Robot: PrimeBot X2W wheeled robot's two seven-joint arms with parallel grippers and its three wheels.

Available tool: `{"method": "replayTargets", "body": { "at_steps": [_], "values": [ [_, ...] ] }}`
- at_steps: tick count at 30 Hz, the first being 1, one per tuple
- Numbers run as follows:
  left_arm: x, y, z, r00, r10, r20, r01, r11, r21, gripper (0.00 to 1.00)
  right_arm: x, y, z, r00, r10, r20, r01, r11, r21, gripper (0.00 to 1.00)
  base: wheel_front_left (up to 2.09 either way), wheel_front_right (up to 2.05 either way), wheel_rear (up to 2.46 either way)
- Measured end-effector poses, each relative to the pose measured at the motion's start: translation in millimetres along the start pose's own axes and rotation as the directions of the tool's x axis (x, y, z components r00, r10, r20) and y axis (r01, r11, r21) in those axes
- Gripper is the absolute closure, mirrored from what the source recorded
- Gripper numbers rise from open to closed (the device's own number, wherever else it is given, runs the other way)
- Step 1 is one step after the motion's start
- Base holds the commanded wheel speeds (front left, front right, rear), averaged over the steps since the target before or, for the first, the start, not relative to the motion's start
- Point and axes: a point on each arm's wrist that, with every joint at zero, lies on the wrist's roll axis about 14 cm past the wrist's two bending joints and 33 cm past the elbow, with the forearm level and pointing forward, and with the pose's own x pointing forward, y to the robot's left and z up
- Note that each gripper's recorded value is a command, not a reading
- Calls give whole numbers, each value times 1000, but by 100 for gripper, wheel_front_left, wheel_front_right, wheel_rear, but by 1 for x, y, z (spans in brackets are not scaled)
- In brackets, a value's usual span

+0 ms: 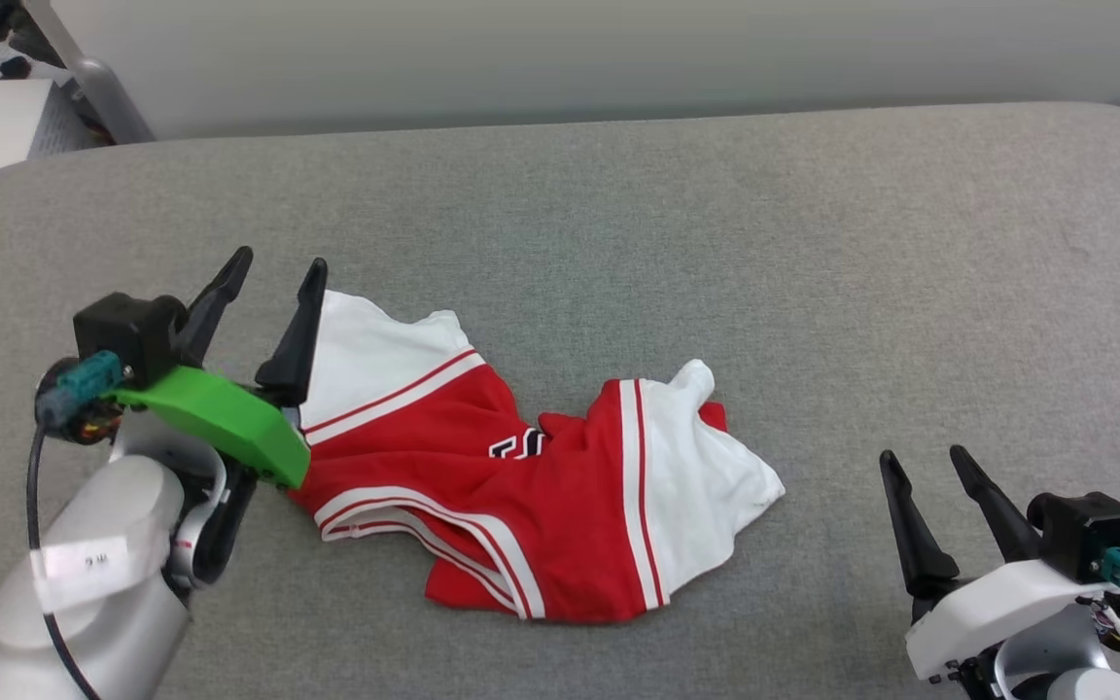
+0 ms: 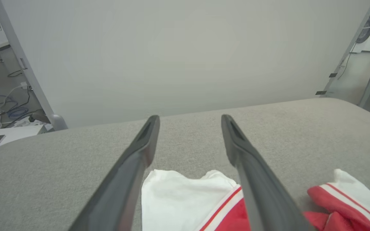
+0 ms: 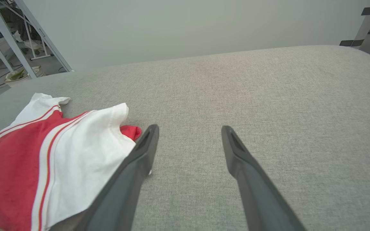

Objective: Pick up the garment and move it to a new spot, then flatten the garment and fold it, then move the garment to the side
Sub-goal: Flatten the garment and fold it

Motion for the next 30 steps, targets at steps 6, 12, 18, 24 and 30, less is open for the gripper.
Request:
{"method": "replayTargets", "body": {
  "at_steps": [6,12,18,24,30],
  "values": [
    [-42,-29,16,992,37,119,-36,999,-7,0,-6,7,1,1000,22,-12,-22,1000,-6,0,0,0,0],
    [-80,-30,-12,992,109,68,-104,992,-67,0,-9,15,3,999,46,-11,-46,999,-7,0,0,0,0],
    [-92,-32,-14,987,137,84,-129,987,-97,0,-13,17,1,999,49,-12,-49,999,-4,0,0,0,0],
    [-98,-29,-17,985,149,85,-141,986,-88,0,-12,30,-25,973,115,-198,-121,993,-14,0,0,0,0],
    [-98,-27,-19,983,159,89,-151,984,-91,0,2,35,-40,878,159,-451,-214,974,-72,0,0,0,0]
  ]
}}
